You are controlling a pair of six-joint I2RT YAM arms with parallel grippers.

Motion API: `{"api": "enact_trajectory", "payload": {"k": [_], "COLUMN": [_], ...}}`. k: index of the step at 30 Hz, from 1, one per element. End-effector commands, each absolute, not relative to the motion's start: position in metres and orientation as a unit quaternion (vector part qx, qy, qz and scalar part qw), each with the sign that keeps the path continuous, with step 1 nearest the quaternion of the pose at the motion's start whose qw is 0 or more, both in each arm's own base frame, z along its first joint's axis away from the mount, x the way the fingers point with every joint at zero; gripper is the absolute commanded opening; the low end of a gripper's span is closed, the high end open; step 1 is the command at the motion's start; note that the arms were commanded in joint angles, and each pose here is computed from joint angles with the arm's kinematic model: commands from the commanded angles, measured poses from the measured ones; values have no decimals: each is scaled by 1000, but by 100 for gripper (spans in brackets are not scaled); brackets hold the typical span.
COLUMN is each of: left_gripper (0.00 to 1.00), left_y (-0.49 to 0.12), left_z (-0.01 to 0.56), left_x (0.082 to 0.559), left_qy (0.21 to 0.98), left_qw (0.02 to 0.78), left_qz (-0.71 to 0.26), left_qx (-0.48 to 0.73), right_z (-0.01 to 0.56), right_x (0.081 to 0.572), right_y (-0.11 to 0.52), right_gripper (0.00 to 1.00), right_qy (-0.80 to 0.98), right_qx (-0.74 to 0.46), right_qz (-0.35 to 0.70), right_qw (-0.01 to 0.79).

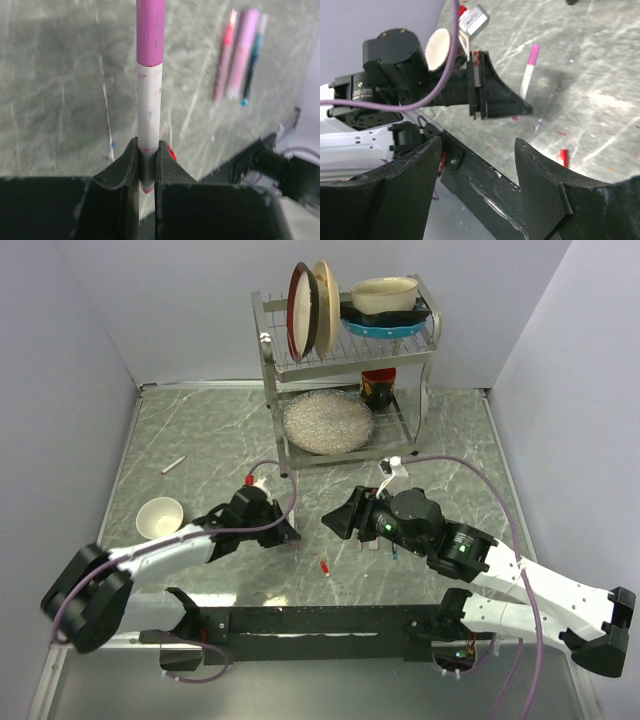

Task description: Insert the pens into the pen caps

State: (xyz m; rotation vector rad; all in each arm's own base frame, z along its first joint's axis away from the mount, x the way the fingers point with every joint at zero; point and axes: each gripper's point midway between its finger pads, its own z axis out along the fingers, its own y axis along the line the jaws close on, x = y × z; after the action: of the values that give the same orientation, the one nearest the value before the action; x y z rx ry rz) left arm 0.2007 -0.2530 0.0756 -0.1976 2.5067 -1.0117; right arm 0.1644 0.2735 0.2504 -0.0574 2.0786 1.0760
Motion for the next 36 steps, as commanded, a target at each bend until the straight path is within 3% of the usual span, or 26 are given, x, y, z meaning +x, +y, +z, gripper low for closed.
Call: {"api": "enact_trajectory", "payload": {"k": [1, 5, 11, 17, 21, 24, 28, 31, 36], "left_gripper": [6, 16, 39, 62, 63, 65, 65, 65, 63], "left_y": [-270, -280, -277, -257, -208, -174, -74, -34, 31], "left_z": [83, 68, 59, 126, 168, 202, 238, 246, 218], "left_x": [235, 236, 228, 262, 282, 305, 354, 376, 419], "left_qy": [896, 908, 925, 922, 913, 884, 854, 839, 860], "left_qw": [253, 241, 222, 319, 394, 447, 518, 544, 510], "left_qz": [-350, -324, -293, -216, -103, -110, -58, -15, 6], "left_qx": [-107, -110, -101, -38, 40, 81, -2, 6, 4], "right_z": [243, 233, 228, 233, 238, 242, 252, 256, 263], "right_x": [169, 168, 167, 163, 160, 156, 155, 152, 150], "right_y": [260, 256, 252, 247, 239, 231, 213, 200, 190], "right_gripper": [68, 68, 67, 67, 67, 67, 67, 67, 66], "right_qy": [822, 832, 835, 827, 821, 816, 805, 801, 793], "right_qx": [3, 6, 7, 8, 8, 4, 13, 17, 21], "right_qz": [405, 391, 385, 397, 401, 402, 399, 394, 394], "right_qw": [400, 393, 392, 398, 406, 415, 440, 450, 464]}}
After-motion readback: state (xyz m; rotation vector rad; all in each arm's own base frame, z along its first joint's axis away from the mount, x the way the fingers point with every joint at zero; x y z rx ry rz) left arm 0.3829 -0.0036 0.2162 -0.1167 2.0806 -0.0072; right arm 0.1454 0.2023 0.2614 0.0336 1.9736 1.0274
